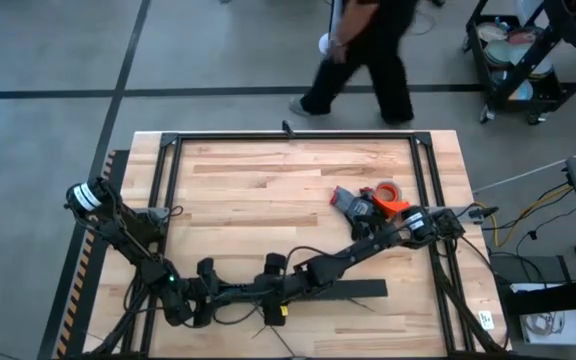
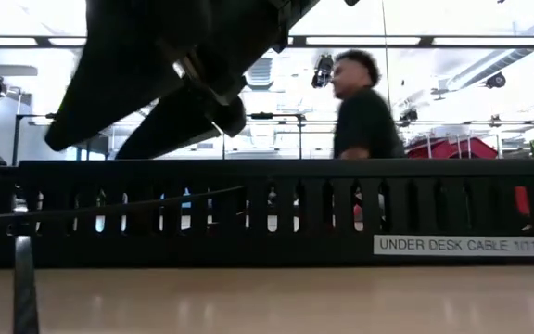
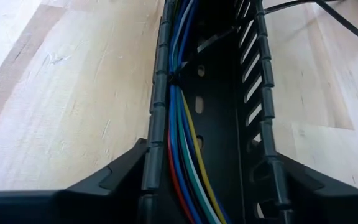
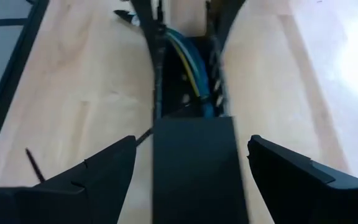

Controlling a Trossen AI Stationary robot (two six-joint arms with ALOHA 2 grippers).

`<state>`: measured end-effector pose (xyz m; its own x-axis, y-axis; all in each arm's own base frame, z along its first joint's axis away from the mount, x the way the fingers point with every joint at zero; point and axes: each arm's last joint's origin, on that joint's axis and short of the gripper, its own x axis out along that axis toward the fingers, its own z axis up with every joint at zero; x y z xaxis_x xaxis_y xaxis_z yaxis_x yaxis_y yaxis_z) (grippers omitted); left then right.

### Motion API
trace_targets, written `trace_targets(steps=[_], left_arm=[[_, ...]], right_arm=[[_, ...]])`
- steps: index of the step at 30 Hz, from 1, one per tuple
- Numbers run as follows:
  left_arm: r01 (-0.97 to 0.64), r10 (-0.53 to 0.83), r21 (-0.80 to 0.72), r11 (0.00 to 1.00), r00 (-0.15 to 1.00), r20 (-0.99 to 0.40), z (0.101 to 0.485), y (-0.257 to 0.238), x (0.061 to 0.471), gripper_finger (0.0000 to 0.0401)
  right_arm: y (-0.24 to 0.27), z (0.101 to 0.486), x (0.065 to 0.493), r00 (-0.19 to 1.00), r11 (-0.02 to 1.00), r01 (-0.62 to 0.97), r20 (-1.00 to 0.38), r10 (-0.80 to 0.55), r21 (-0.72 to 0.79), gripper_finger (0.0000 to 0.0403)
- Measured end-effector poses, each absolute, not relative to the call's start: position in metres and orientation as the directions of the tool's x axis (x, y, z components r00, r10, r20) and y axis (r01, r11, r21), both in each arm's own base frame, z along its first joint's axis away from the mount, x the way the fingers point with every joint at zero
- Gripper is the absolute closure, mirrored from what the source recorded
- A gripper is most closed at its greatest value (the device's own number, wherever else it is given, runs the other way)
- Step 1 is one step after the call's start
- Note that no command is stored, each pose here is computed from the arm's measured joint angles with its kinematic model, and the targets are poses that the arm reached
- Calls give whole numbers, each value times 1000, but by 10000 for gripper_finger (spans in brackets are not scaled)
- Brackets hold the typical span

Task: Ziptie cables
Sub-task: Insert the black cable duct cover into the black cable duct

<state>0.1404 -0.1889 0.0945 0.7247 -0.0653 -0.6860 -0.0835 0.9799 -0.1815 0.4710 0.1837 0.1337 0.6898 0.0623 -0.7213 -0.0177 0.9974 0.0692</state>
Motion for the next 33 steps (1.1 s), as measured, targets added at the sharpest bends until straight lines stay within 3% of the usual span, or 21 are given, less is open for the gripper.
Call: trace_targets(steps=[10,26,33], left_arm=[[-87,-51,-163,983,721,-691,90,-189,140,167],[-81,-50,-155,985,720,-693,90,-189,140,173],[-80,-51,-156,984,719,-693,90,-189,139,172]], right_arm=[[182,108,474,669,996,-20,-740,75,82,126],[181,113,477,688,994,-27,-720,94,104,173],[179,113,478,681,988,-30,-720,132,153,171]])
